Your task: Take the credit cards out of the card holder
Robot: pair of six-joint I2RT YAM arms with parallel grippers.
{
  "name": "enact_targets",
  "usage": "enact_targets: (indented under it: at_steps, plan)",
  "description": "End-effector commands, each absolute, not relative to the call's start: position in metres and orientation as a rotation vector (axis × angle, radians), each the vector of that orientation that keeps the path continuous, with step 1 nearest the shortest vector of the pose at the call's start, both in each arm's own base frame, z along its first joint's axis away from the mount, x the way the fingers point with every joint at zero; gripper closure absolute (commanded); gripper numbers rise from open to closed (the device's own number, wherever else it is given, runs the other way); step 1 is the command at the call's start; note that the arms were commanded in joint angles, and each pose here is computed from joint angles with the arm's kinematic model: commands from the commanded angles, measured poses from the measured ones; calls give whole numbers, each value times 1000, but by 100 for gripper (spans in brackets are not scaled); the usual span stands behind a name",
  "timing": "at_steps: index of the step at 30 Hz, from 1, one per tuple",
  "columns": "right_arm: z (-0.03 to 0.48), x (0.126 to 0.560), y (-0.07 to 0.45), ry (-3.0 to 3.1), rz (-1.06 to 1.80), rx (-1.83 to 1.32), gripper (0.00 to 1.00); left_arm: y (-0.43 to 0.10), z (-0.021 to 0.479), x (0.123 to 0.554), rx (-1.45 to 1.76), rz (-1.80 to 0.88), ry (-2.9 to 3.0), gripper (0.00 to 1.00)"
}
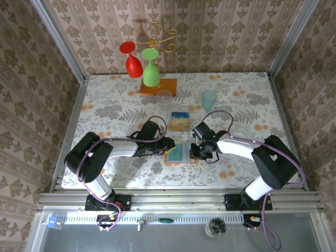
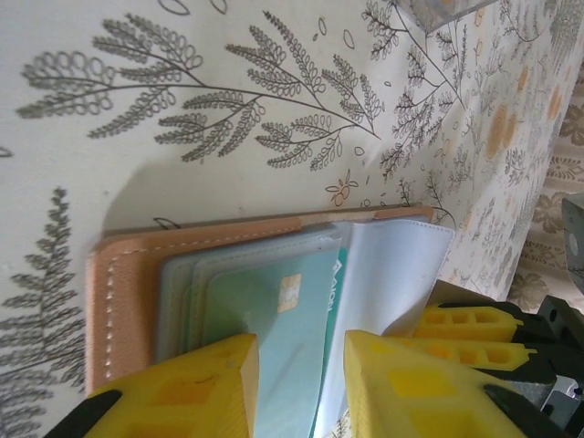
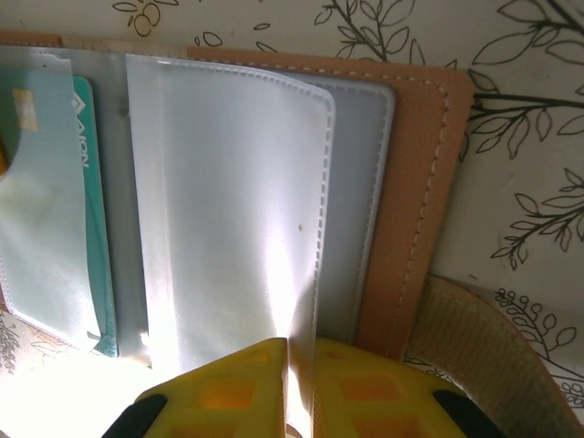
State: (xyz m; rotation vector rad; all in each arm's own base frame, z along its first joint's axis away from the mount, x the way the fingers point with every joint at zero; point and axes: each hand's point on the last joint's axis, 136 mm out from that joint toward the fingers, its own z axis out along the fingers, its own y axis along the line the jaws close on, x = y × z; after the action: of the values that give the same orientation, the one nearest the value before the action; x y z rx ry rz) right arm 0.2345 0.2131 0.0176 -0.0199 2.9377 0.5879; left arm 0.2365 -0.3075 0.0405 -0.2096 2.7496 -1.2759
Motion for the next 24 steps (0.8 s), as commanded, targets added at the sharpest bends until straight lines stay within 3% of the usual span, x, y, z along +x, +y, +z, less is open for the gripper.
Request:
enact_targets:
  at_steps: [1, 16, 24]
  plan:
    - [2, 229, 196, 2968, 471, -28, 88, -294, 42, 236, -222, -1207, 2763, 69]
    - [9, 232, 184, 2963, 378, -58, 87, -279, 48, 238, -230, -1167, 2766, 69]
    - [20, 233, 179, 2949, 355, -78, 81, -278, 48, 237, -240, -1161, 2764, 69]
